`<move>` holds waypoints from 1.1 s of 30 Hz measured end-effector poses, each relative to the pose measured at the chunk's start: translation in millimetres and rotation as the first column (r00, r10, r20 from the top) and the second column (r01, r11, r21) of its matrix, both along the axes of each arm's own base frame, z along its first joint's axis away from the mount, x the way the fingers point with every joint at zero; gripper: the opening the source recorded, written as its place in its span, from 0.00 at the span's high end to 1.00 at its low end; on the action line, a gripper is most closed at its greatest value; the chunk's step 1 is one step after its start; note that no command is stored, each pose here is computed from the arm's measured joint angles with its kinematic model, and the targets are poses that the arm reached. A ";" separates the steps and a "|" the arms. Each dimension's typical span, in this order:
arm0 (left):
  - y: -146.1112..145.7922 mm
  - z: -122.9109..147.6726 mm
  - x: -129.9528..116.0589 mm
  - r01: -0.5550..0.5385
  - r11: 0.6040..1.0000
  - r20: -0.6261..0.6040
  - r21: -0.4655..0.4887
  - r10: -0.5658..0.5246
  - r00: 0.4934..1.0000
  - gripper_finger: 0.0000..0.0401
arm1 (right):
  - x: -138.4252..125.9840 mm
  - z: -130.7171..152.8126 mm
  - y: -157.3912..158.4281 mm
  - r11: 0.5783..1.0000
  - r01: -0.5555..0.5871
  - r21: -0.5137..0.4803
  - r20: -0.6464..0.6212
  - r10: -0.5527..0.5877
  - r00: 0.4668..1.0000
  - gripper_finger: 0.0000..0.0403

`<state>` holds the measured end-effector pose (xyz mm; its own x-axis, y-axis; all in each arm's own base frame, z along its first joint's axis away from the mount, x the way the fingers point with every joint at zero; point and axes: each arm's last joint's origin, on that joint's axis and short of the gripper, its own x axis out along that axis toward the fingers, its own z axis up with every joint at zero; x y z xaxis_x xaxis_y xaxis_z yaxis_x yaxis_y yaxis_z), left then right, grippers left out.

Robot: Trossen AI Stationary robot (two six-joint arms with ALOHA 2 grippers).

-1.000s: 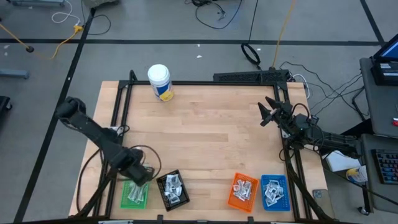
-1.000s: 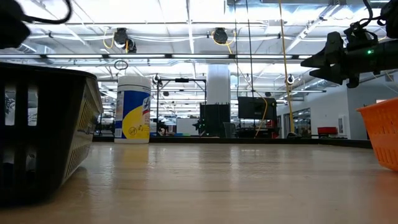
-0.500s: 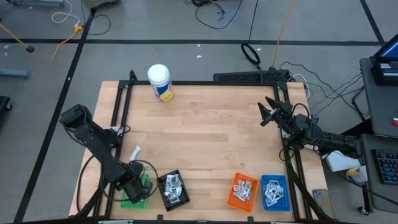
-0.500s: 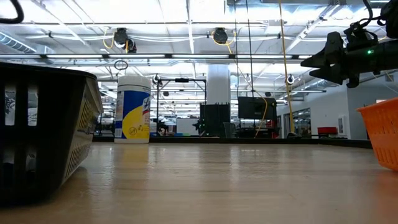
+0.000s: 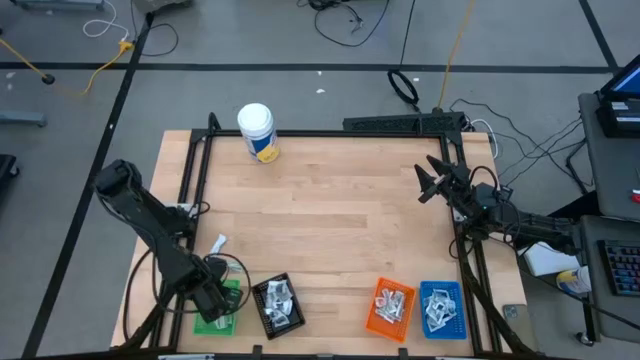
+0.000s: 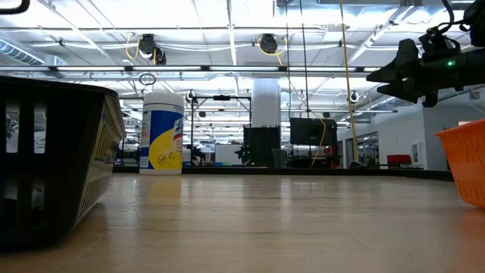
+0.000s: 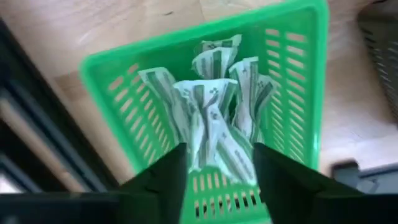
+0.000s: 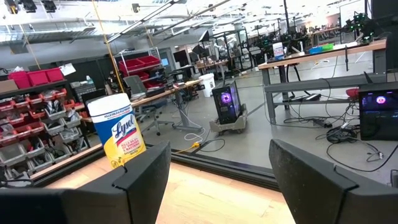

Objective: Pick & Place First Aid Supplies
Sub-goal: Put the bandage into the green bin

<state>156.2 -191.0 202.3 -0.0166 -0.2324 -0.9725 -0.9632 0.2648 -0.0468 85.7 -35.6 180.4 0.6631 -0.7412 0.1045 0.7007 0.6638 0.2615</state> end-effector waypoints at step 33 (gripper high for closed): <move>156.9 -24.9 -4.3 -0.032 0.998 -0.148 0.049 0.039 0.988 0.26 | 0.0 0.0 0.0 1.000 0.000 0.000 0.000 0.000 1.000 0.34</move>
